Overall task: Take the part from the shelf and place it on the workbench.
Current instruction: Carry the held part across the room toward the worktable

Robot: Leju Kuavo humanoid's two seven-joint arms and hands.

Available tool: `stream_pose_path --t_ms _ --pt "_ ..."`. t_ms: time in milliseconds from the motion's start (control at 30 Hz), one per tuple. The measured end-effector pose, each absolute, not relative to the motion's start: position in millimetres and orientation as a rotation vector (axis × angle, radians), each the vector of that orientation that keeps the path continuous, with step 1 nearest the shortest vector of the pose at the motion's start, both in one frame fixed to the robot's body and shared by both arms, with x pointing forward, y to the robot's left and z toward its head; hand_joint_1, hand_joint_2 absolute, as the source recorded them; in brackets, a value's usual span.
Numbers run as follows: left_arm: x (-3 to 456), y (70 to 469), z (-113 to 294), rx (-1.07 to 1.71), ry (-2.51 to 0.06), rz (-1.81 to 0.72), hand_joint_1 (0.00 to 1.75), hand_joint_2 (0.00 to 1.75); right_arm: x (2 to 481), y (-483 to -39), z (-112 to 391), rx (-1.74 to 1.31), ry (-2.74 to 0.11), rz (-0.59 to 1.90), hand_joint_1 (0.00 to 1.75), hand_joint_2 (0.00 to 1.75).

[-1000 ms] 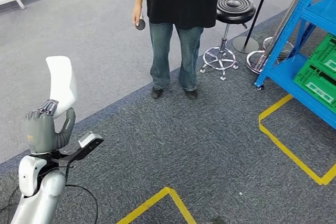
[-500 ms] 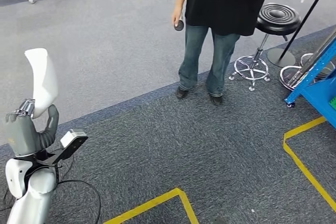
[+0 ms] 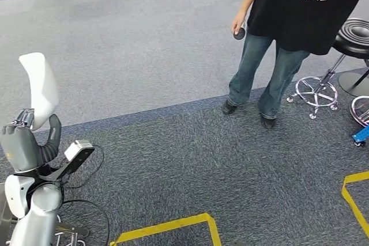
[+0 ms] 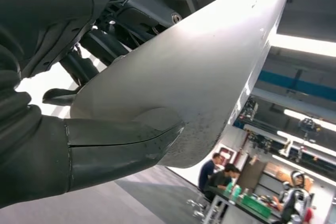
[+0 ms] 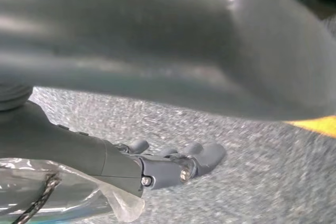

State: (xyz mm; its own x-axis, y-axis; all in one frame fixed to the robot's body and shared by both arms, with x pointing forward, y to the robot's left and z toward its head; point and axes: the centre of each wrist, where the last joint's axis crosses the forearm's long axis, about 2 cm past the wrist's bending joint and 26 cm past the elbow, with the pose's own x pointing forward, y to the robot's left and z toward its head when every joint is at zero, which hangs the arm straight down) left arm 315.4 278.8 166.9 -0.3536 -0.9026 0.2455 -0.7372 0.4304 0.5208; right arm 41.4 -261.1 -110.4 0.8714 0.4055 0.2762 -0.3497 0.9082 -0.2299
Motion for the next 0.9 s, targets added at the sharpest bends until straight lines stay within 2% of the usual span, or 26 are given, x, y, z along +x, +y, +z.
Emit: stream_pose_path --t_ms 900 --pt "308.9 290.2 166.5 1.455 -2.146 -0.428 1.75 1.75 40.8 -255.1 -110.1 -0.164 -0.326 0.409 0.00 0.00"
